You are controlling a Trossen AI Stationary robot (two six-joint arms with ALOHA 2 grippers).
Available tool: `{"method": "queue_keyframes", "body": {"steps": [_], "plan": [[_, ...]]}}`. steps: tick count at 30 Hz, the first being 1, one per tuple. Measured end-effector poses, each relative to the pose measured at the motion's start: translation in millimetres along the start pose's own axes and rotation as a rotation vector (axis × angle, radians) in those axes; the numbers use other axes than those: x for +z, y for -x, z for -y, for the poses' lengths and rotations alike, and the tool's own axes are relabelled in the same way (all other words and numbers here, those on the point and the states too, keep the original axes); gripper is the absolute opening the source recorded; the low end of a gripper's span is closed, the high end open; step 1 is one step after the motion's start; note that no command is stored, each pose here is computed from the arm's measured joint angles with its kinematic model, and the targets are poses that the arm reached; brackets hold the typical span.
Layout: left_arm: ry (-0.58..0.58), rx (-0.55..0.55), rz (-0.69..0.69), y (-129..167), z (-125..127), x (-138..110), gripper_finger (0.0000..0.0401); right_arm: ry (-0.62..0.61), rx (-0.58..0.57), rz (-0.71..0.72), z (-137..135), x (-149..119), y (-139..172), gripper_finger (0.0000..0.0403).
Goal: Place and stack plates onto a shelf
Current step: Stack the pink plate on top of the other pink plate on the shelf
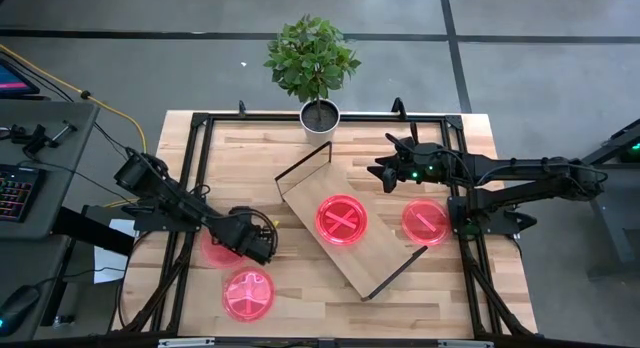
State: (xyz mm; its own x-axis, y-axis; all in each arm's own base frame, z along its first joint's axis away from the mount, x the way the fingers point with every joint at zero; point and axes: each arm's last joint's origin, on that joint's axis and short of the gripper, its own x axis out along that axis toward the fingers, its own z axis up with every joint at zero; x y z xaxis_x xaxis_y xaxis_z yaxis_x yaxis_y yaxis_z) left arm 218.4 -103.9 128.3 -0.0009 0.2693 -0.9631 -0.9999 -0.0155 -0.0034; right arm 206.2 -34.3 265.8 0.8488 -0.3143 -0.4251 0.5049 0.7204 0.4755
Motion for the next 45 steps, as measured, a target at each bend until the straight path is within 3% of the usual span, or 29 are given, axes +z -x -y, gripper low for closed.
{"method": "queue_keyframes", "body": {"steps": [5, 11, 19, 24, 31, 36, 40, 45], "plan": [[-0.010, 0.003, 0.009, 1, -1, 1, 0.0100, 0.001, -0.003, -0.003, 0, 0, 0, 0.0224], [-0.079, -0.037, 0.035, 8, -4, 6, 0.0011, 0.001, -0.004, -0.006, 0, -1, 0, 0.0224], [-0.130, -0.128, 0.057, 26, -7, 17, 0.0002, 0.001, -0.011, -0.001, 1, 0, 0, 0.0224], [-0.189, -0.238, 0.036, 49, -12, 26, 0.0001, 0.002, -0.024, 0.009, 1, 0, 0, 0.0224], [-0.596, -0.574, -0.116, 128, -16, 42, 0.0000, 0.000, -0.034, 0.016, 2, 1, 0, 0.0224], [-0.896, -0.882, -0.077, 189, -11, 58, 0.0000, -0.016, -0.059, 0.032, 7, 4, -1, 0.0224], [-1.108, -0.938, 0.098, 209, 11, 76, 0.0000, -0.031, -0.076, 0.042, 11, 7, -2, 0.0224], [-1.467, -0.874, 0.302, 198, 59, 97, 0.0000, -0.039, -0.071, 0.038, 13, 9, -2, 0.0224]]}}
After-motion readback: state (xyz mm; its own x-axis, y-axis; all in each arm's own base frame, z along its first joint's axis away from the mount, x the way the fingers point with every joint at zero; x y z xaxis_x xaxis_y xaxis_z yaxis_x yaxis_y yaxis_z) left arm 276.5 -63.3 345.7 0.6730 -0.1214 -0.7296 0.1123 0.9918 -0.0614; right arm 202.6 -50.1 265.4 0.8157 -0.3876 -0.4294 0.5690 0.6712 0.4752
